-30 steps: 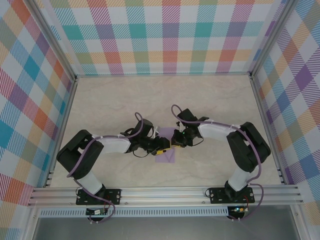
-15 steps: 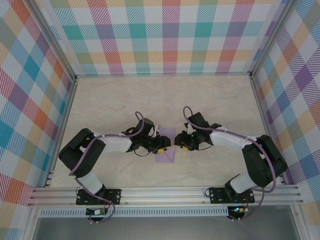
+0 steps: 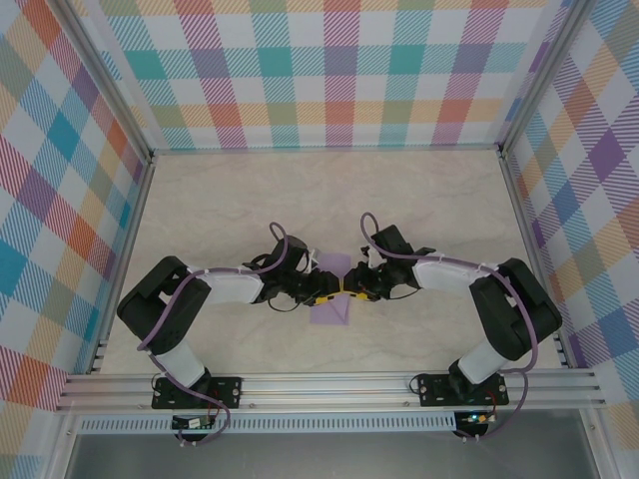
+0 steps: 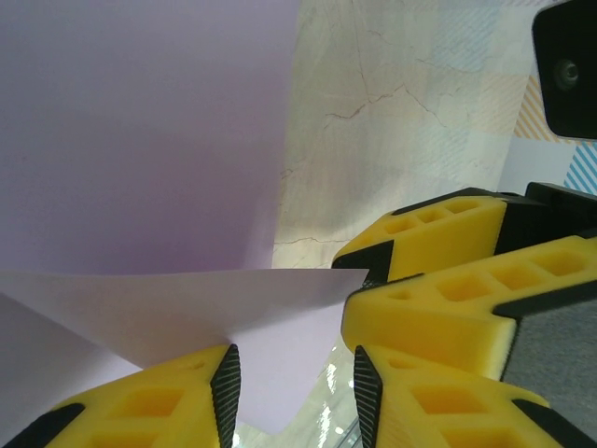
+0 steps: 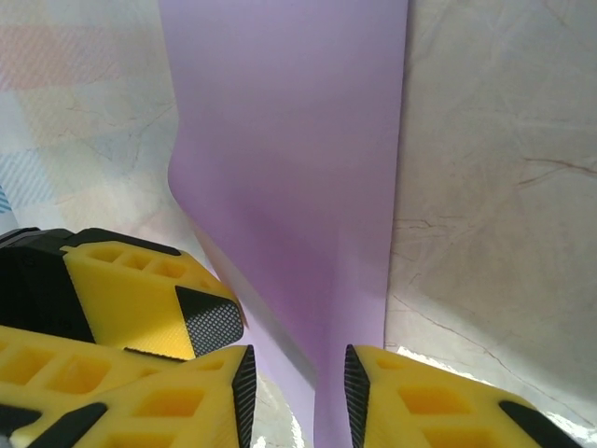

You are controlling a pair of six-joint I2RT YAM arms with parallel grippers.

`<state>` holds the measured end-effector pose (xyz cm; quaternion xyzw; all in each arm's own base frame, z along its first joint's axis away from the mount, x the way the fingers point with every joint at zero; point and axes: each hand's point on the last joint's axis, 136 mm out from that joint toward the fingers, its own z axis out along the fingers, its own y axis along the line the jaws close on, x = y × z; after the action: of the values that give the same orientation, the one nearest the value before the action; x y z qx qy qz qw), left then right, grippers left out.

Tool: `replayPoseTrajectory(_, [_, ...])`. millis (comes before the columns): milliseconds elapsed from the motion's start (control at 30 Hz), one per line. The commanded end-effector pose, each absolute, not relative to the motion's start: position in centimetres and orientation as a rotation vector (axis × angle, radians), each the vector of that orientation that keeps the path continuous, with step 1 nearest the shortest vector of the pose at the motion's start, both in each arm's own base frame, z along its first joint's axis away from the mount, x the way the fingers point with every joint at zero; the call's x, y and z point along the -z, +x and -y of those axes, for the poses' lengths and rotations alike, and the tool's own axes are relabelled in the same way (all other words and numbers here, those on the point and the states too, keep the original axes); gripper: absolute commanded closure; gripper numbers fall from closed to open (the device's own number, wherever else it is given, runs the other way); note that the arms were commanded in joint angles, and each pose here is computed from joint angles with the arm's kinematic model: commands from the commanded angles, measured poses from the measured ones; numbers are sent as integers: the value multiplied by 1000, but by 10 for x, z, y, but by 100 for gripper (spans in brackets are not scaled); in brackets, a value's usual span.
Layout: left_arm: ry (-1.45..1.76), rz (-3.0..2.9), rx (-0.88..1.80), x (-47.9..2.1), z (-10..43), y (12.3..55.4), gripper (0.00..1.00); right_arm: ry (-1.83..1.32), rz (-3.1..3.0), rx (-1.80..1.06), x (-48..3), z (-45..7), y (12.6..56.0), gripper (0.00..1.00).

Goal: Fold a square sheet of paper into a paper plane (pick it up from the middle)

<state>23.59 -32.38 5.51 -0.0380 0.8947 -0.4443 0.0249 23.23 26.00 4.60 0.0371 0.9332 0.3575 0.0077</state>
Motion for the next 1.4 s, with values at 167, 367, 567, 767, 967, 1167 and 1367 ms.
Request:
replayPoseTrajectory(167, [-96,-2747,1389,-63,329,237,63,74,-2917,-1105,-43,-265,240,90])
replayPoseTrajectory(367, [-57,-2702,1465,-75,336,237,63,12,-2926,-1031,-37,-263,247,96])
replayPoseTrajectory(567, [-58,-2705,1464,-73,338,239,64,-49,-2936,-1014,-31,-264,249,96])
replayPoseTrajectory(767, [-67,-2722,1445,-68,338,240,65,-73,-2944,-1028,-28,-268,249,95])
replayPoseTrajectory(967, [-69,-2735,1428,-65,337,241,66,-77,-2949,-1040,-28,-268,248,94])
replayPoseTrajectory(1167, [-82,-2762,1404,-56,336,240,67,-68,-2966,-1046,-26,-268,244,90])
replayPoseTrajectory(1367, [-89,-2776,1391,-51,335,240,68,-61,-2975,-1015,-25,-265,245,89])
